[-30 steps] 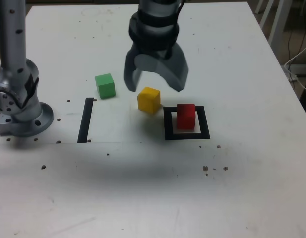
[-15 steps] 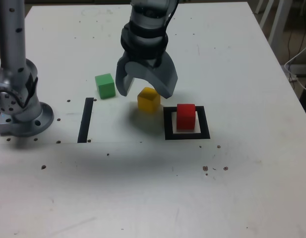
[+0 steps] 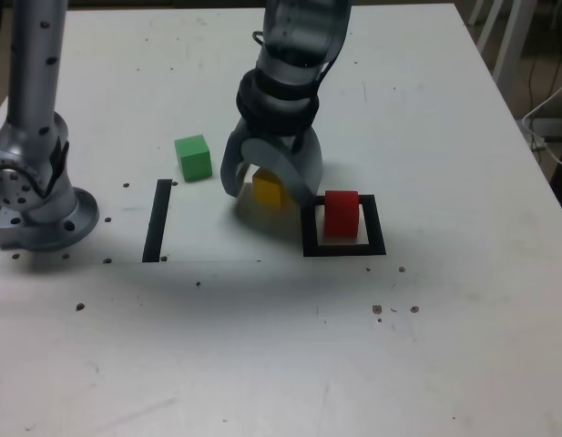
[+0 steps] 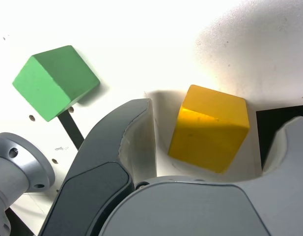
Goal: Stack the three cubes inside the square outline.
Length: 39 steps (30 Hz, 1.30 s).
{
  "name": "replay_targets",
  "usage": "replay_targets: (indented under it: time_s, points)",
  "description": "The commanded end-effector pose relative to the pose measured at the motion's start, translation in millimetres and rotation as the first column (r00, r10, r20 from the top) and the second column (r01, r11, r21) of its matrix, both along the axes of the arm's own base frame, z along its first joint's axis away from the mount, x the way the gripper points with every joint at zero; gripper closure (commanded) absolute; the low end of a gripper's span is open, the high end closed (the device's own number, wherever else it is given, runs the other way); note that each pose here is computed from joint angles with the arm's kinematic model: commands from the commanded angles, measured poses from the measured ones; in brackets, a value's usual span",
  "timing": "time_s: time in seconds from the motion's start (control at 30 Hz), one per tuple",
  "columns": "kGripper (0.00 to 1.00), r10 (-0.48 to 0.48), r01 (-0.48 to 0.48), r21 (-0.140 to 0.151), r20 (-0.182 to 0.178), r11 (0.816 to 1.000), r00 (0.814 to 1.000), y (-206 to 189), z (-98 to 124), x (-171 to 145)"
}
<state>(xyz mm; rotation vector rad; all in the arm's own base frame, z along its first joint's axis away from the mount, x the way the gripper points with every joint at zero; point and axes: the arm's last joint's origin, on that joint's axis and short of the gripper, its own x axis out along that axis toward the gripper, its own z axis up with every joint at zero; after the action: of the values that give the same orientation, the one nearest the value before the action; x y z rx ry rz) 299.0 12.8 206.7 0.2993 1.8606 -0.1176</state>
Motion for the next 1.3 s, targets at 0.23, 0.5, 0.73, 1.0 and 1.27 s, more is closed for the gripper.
replay_targets:
  time_s: [0.23, 0.5, 0.73, 1.0, 1.27]
  points:
    - [0.69, 0.004, -0.004, -0.004, 0.01, 1.0, 1.0, 1, -7, 6]
    - [0.69, 0.004, -0.004, -0.007, 0.003, 1.0, 1.0, 0, -7, 5]
    - [0.69, 0.006, -0.006, -0.008, 0.007, 1.0, 1.0, 1, -5, 4]
    - [0.69, 0.009, -0.009, -0.001, 0.035, 1.0, 0.999, 1, 6, 6]
    - [0.69, -0.002, 0.002, 0.003, 0.068, 1.0, 0.998, -11, 28, 18]
